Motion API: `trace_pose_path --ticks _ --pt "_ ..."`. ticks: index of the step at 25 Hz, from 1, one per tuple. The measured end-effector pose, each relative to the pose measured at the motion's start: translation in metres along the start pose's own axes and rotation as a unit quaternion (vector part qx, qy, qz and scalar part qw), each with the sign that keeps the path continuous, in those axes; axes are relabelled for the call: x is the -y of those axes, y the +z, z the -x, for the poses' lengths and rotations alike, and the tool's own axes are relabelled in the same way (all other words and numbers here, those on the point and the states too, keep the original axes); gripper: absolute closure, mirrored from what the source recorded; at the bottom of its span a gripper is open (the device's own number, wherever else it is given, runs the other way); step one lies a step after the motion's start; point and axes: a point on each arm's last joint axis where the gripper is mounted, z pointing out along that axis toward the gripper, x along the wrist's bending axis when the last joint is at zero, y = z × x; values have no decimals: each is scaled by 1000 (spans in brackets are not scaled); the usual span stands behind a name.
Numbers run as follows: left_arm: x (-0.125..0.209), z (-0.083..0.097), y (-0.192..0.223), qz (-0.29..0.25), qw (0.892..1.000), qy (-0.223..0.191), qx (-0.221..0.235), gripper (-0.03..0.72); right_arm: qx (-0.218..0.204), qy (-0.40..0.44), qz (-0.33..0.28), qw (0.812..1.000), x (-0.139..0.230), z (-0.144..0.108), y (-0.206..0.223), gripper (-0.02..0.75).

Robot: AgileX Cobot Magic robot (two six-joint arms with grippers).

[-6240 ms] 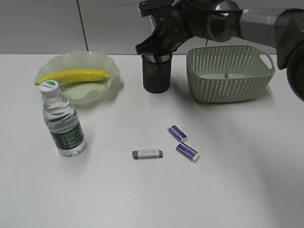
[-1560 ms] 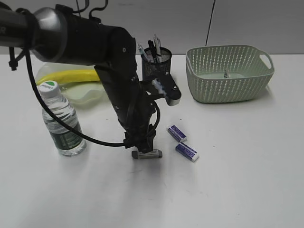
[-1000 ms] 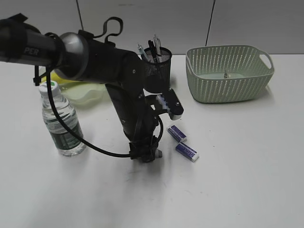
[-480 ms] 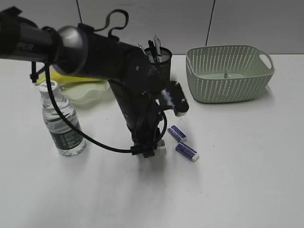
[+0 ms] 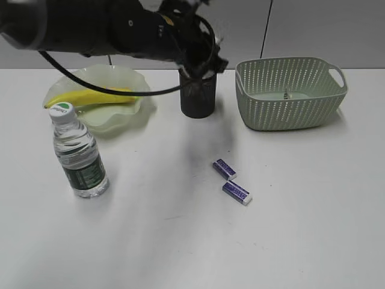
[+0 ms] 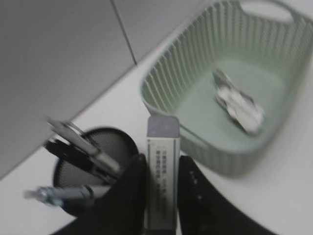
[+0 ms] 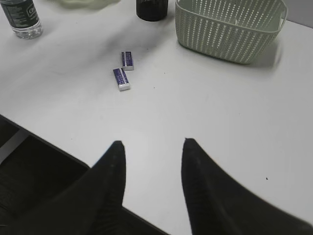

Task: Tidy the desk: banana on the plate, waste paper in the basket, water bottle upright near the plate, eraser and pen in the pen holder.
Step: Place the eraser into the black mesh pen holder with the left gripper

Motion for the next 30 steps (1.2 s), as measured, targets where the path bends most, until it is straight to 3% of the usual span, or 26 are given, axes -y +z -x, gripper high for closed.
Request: trace_pose_path --ticks 3,5,10,22,30 --pt "-10 -18 1 91 990 -89 -58 546 0 0 0 1000 0 0 0 420" --pt "-10 -28 5 131 979 -121 -95 546 0 0 0 1000 0 0 0 420" --pt "11 -33 28 131 971 -163 -118 546 0 0 0 1000 0 0 0 420" --pt "28 -36 73 115 971 -177 -115 546 0 0 0 1000 0 0 0 420" --pt "38 -47 78 104 966 -200 -125 536 0 0 0 1000 0 0 0 420"
